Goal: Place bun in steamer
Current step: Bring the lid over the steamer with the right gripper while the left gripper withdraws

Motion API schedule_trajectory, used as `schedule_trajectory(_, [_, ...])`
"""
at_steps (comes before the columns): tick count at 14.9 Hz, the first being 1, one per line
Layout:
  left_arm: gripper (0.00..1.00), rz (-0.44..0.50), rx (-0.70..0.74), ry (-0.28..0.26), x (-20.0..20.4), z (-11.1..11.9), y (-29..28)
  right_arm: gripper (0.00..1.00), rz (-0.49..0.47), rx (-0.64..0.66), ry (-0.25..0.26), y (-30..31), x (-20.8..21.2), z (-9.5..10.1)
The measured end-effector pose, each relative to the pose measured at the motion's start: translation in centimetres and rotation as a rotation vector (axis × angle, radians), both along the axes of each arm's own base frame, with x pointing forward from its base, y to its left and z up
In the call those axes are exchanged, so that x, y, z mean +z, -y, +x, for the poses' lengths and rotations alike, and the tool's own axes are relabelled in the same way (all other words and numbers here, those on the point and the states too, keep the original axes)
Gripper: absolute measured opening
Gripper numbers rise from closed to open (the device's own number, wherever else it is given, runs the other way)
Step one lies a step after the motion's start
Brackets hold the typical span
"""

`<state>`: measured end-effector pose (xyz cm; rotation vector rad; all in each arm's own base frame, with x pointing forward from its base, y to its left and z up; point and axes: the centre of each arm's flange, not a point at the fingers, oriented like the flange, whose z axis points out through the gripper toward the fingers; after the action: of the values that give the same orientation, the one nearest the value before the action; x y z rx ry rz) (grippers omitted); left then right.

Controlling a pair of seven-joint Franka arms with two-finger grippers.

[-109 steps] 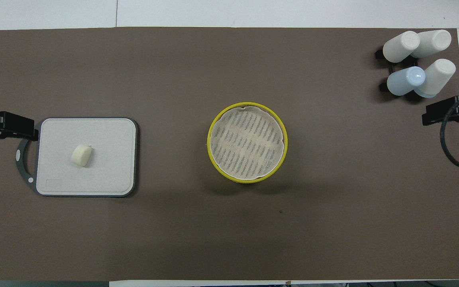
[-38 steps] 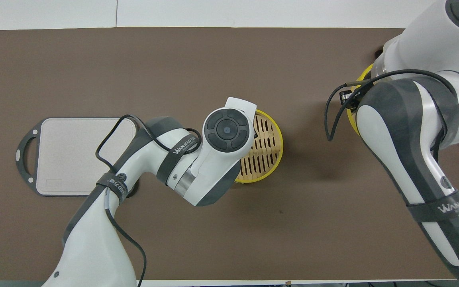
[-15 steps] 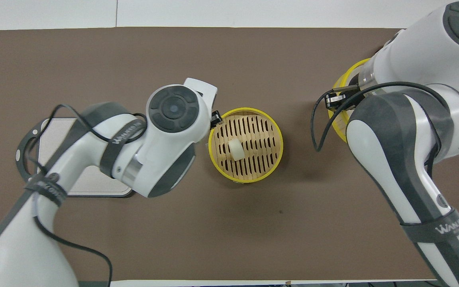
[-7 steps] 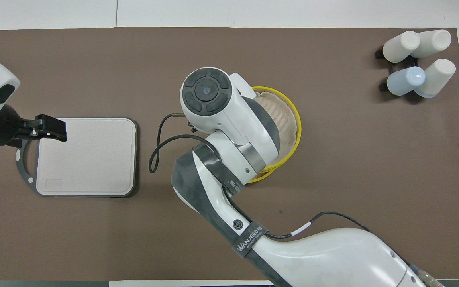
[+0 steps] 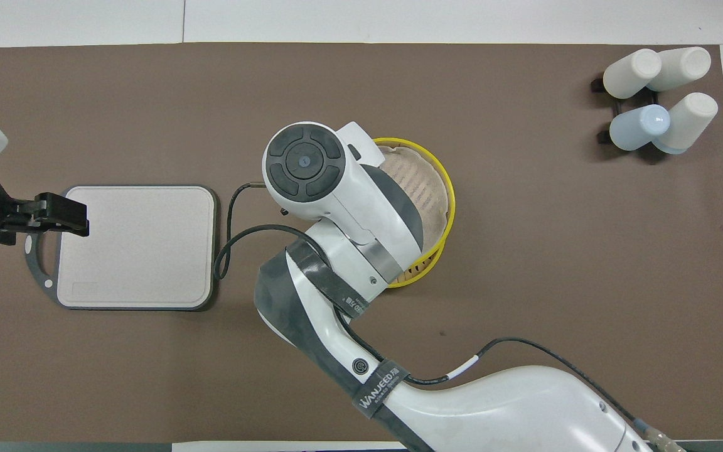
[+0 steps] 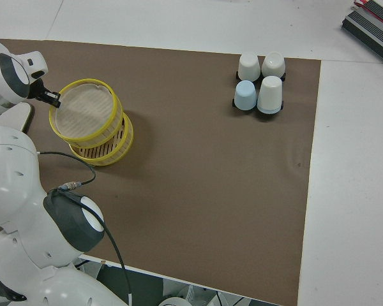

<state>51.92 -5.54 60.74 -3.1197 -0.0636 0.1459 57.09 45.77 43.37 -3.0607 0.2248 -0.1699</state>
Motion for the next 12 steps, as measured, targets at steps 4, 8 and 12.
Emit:
schedule_trajectory(4, [1.0, -0.006, -0.001, 0.01, 0.3, 1.1, 0.1, 0.09, -0.005, -0.003, -0.008, 0.2, -2.8, -0.6])
schedule_trajectory(8, [1.0, -0.013, -0.003, 0.012, 0.4, 1.2, 0.2, 0.09, -0.02, -0.001, -0.026, 0.7, -3.5, -1.4])
schedule_trajectory(12, [1.0, -0.024, -0.005, 0.02, 0.8, 1.4, 0.3, 0.09, -0.02, 0.001, -0.027, 0.7, -3.5, -2.0])
